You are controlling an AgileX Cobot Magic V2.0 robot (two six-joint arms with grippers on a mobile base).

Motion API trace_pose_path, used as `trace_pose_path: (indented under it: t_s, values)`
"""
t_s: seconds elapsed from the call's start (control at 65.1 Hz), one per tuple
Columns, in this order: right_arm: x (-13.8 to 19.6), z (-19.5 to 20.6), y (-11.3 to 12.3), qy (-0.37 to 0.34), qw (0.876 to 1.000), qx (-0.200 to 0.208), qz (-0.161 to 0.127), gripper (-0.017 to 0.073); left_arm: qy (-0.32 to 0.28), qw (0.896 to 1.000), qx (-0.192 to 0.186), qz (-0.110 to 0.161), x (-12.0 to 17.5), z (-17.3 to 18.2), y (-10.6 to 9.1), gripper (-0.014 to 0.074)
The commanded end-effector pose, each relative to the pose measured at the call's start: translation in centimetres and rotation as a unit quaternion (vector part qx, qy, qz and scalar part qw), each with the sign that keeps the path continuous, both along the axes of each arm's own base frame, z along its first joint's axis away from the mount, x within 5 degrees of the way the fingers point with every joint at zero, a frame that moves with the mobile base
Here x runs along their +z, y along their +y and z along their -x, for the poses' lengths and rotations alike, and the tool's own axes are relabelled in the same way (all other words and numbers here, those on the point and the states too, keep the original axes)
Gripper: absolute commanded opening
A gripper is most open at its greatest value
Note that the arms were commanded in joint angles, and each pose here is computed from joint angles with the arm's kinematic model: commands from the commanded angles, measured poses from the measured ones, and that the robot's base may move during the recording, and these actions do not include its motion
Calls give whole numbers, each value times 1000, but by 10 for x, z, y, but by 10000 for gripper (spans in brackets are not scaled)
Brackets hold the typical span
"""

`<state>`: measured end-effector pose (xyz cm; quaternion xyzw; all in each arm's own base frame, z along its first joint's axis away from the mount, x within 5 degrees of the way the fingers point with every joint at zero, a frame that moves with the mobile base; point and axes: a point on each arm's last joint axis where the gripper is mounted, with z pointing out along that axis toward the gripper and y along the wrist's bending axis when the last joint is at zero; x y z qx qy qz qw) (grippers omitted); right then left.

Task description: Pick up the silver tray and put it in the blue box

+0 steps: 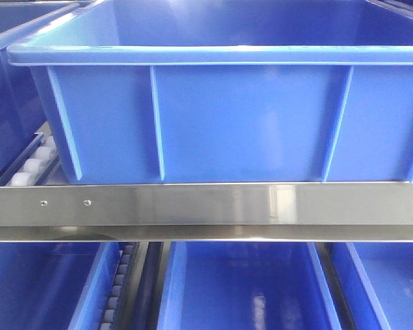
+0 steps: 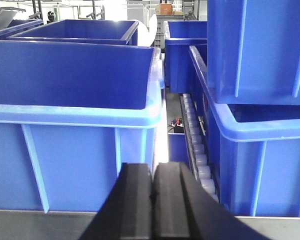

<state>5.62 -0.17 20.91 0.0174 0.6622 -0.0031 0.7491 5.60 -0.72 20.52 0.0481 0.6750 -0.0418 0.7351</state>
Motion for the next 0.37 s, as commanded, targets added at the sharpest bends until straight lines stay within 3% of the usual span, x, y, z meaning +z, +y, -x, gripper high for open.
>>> trace_pose_path:
  t_s: [0.0, 0.353]
  values:
    - [16, 5, 0, -66, 998, -3, 1, 49, -44, 999, 2, 13, 3, 1, 1, -8]
    - [16, 5, 0, -66, 998, -3, 1, 49, -44, 999, 2, 13, 3, 1, 1, -8]
